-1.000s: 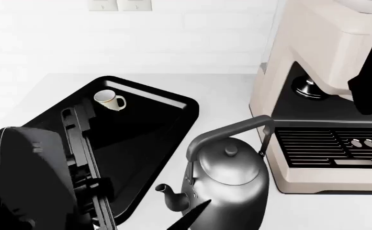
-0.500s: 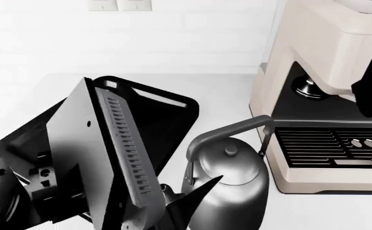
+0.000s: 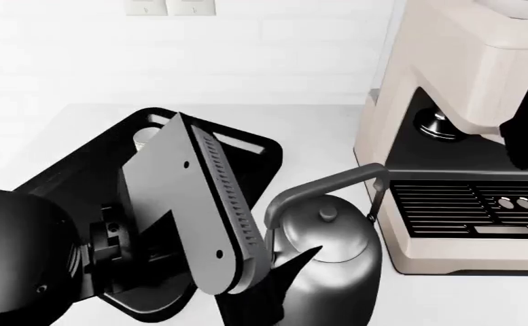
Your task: Pick the kettle from the counter and place it on the tray. Then pick the mug from the cabinet and place it on the tray. Then close the cabinet doors.
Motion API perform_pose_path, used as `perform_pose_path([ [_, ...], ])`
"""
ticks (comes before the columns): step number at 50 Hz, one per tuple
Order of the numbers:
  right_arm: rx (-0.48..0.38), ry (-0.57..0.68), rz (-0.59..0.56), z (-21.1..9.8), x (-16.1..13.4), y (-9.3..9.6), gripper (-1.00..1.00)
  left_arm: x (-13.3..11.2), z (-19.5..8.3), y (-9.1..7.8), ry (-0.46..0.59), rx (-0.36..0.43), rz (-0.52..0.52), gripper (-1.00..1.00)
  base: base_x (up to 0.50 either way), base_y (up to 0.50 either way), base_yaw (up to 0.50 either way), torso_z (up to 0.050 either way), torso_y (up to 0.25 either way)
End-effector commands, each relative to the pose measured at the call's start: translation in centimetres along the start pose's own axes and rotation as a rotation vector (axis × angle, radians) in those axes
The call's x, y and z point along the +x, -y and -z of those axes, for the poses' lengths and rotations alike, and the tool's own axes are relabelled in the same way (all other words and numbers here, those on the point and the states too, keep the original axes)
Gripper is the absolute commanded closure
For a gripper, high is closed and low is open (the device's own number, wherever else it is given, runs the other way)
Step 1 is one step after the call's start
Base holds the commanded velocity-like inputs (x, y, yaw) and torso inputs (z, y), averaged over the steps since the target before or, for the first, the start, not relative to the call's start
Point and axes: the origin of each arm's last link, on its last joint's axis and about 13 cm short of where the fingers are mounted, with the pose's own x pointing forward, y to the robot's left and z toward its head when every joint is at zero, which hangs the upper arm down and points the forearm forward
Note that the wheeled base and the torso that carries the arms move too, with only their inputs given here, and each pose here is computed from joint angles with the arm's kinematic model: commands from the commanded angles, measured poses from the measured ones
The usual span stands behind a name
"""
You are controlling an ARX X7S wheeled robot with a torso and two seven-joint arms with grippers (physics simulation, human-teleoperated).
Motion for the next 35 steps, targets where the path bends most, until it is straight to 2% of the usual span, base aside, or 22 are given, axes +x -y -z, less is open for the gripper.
perform_pose_path([
  [1,0.000,-0.003,0.004,0.1,0.0,0.1,-1.00,0.6,0.5,-0.2,-0.015,-0.017,0.006,-1.00,0.00,0.00,0.00,0.000,0.000],
  [12,0.000,-0.008,0.008,0.4,0.0,0.1,-1.00,1.1,1.0,-1.2,-0.016,-0.043,-0.017,-1.00,0.00,0.00,0.00,0.000,0.000],
  [29,-0.002,-0.012,0.012,0.6,0.0,0.2,-1.00,1.6,1.6,-0.6,-0.023,-0.056,0.018,-1.00,0.00,0.00,0.00,0.000,0.000],
  [30,-0.001,-0.012,0.012,0.6,0.1,0.2,-1.00,1.6,1.5,-0.6,-0.021,-0.060,0.017,1.00,0.00,0.00,0.00,0.000,0.000],
  [35,0.000,-0.014,0.012,0.6,0.1,0.1,-1.00,1.6,1.5,-0.8,-0.011,-0.072,0.010,1.00,0.00,0.00,0.00,0.000,0.000],
])
